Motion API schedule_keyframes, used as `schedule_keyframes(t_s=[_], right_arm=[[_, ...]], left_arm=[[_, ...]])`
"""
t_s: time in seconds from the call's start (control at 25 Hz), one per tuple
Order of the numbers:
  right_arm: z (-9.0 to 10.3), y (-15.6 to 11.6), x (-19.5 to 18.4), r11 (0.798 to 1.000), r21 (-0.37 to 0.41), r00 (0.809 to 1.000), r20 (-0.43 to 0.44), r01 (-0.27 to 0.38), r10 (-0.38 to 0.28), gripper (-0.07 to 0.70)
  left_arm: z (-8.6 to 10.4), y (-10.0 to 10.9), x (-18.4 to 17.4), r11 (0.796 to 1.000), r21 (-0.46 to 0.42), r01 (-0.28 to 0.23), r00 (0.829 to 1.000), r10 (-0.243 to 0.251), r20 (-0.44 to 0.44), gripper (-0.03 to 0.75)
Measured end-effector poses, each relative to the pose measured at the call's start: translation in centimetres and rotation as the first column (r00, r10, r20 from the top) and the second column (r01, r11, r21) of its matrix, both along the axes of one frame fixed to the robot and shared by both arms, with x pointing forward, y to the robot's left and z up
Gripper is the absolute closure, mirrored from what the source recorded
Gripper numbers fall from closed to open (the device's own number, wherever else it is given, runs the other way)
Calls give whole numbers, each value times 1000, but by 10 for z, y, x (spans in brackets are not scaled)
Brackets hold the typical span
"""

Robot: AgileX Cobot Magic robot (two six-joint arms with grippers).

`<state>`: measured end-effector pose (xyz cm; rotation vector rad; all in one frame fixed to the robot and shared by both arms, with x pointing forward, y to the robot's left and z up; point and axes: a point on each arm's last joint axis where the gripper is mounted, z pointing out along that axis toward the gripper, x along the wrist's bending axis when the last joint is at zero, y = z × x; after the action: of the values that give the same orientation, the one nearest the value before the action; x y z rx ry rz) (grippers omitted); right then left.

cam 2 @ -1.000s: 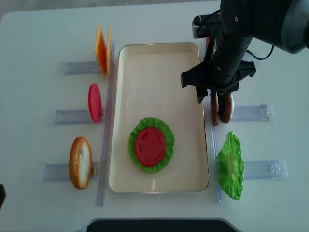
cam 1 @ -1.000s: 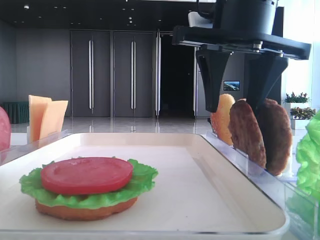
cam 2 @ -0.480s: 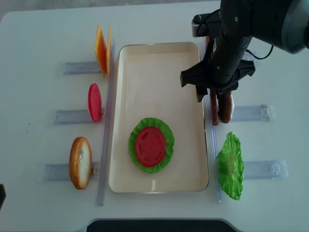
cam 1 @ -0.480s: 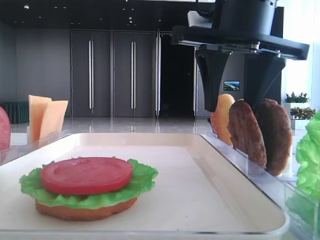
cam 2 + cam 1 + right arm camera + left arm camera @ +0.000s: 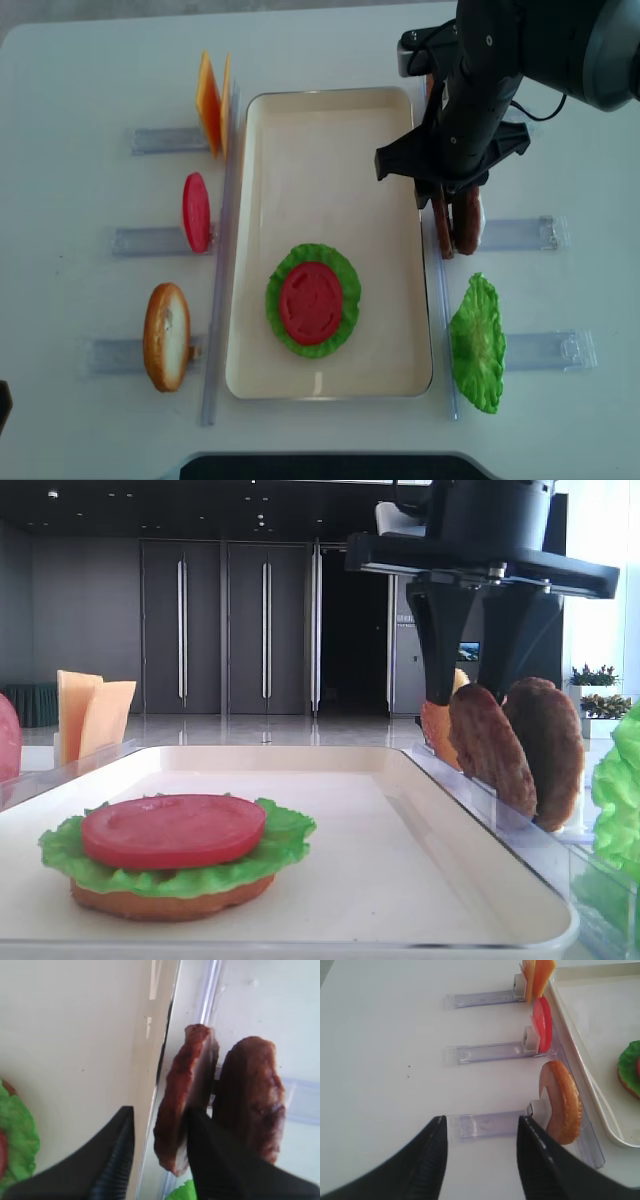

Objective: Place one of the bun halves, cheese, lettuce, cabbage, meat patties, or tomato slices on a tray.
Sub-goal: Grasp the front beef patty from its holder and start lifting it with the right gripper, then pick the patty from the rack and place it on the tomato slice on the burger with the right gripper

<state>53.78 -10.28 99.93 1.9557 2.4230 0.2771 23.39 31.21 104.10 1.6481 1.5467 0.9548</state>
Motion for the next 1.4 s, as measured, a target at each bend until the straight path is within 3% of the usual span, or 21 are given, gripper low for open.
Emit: schedule_keyframes(t_s=[0.48,0.96,1.08,1.4], right_arm=[[0,-3,2,999,-36,1000,20,3,-2,511],[2,-5,-1,999,-45,1000,5,8,-7,513],[10,-7,-4,999,-41,1000,11,10,-10,513],[59,-19,-23,999,23,995,101,26,-28,513]], left_arm=[[0,0,0,1000,0,0,1000,0,0,368],[0,0,0,1000,0,0,1000,0,0,370],[0,0,0,1000,0,0,1000,0,0,370],[0,0,0,1000,0,0,1000,0,0,370]])
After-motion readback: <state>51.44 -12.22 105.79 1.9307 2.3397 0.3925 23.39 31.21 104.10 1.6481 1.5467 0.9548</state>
